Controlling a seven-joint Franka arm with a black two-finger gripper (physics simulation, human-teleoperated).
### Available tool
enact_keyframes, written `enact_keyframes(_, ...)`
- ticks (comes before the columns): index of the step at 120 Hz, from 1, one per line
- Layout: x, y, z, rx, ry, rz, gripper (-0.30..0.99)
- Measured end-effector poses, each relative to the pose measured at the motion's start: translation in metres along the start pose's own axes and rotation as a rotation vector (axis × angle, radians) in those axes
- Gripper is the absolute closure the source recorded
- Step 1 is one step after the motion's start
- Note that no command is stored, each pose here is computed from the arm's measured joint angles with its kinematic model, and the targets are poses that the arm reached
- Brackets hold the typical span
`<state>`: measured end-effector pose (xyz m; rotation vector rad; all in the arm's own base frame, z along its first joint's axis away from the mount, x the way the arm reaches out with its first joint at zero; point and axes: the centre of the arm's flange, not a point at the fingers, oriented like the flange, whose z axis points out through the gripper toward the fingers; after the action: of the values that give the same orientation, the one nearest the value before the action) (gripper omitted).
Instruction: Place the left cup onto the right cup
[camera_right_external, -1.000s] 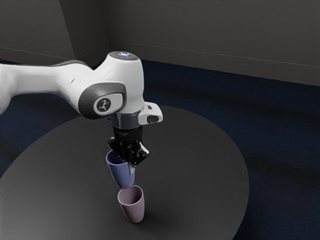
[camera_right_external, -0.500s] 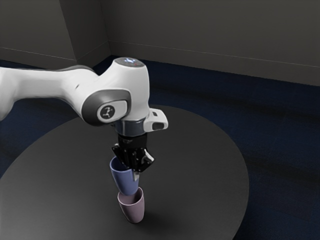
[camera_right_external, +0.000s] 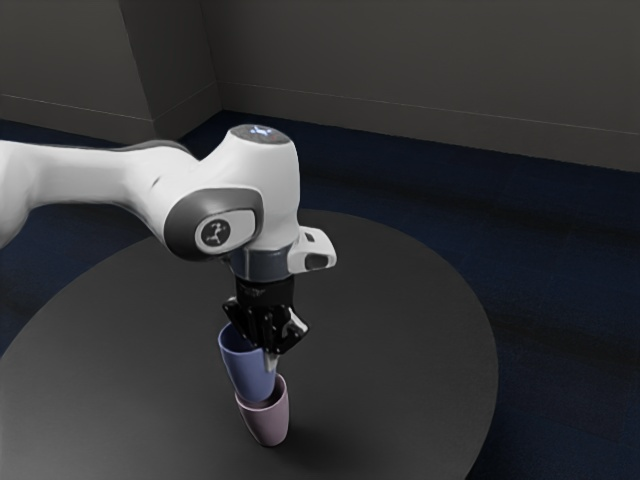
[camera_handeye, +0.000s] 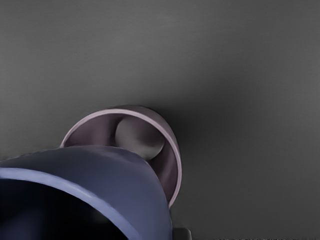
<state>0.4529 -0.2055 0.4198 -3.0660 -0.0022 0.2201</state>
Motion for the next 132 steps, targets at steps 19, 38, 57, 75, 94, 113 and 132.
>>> enact_keyframes(19,0.0025,-0.0007,0.0042,-0.003,0.003,-0.007,0.78)
enact_keyframes(38,0.0056,-0.0006,0.0042,-0.008,0.016,-0.011,0.78)
enact_keyframes(57,0.0069,0.0004,0.0034,-0.013,0.029,-0.014,0.78)
enact_keyframes(75,0.0074,0.0014,0.0031,-0.017,0.038,-0.017,0.78)
enact_keyframes(94,0.0081,0.0015,0.0035,-0.018,0.041,-0.020,0.78)
enact_keyframes(113,0.0075,0.0013,0.0061,-0.017,0.038,-0.023,0.77)
enact_keyframes(132,0.0075,0.0016,0.0075,-0.021,0.034,-0.025,0.51)
